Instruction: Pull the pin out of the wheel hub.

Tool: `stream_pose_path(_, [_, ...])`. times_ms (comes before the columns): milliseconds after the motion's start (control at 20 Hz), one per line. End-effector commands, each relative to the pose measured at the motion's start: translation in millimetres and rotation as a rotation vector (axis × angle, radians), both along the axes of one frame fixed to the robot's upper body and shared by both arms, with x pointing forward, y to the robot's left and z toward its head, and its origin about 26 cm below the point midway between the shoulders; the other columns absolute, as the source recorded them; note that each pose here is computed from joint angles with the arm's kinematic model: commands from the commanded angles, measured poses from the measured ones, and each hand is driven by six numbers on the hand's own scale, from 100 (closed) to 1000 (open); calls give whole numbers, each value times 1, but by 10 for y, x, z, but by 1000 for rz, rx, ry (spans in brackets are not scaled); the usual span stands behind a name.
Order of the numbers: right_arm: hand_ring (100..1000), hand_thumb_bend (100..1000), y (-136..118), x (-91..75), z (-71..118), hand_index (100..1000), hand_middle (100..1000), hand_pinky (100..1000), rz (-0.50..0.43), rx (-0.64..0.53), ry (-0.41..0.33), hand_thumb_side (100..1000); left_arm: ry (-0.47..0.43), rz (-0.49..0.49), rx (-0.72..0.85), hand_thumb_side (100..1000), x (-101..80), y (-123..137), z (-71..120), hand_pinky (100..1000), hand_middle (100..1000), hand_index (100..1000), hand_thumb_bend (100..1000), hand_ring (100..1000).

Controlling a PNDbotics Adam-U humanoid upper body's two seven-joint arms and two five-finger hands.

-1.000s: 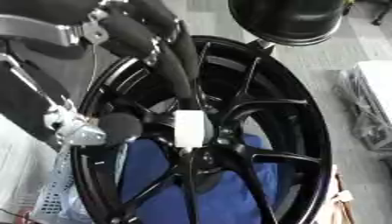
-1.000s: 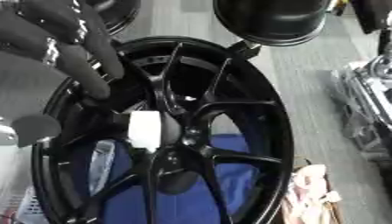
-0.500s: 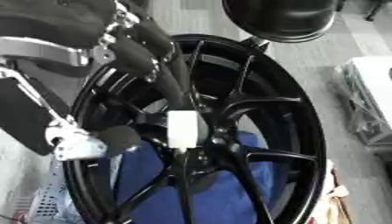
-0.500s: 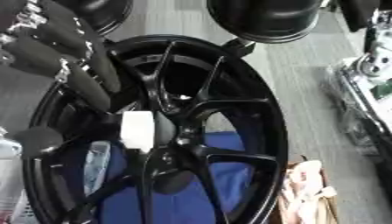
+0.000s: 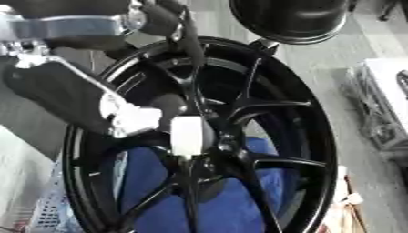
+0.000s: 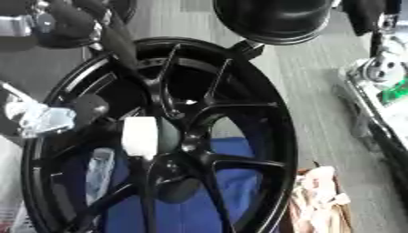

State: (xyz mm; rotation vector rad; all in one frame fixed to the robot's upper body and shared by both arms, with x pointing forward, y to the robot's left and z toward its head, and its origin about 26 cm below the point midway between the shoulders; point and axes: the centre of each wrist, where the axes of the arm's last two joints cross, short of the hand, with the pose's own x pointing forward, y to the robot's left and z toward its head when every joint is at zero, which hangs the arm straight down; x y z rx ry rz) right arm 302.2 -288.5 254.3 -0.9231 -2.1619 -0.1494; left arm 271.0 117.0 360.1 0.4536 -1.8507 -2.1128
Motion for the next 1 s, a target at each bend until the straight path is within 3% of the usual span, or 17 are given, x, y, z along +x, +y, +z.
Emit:
stream_pose_path(50, [607,100,5,-34,67,603,603,512,-120,37,-13,578,5,65,-20,700,-63,-54,64,850,746,817,214,771])
stream_pose_path(200, [607,100,6,-34,61,602,603,512,-121,42,-18,583,20,92,0,706,-79,-97,55,858,749,812,271,781])
stream_pose_path(400, [607,100,11,-34,46,602,603,511,-121,49,-18,592,32,117,57,522,-75,-114,15,874,734,804,331,788])
stream_pose_path(600, [607,100,9,-34,47,602,603,511,-121,51,-22,590,43,129,87,504,-66,-100,2,881,733,805,320,789])
stream_pose_path(650, [607,100,10,-33,49,602,604,512,-120,50,-23,589,53,128,94,283,-61,-98,-9,938,720,803,368,802])
stream_pose_path(800, [607,100,12,-33,53,602,604,512,-120,48,-27,589,81,121,113,270,-51,-85,-28,980,700,801,405,799])
stream_pose_path(1000, [606,100,14,-32,52,599,602,512,-119,49,-35,592,106,126,130,318,-27,-60,-80,1000,724,821,453,822])
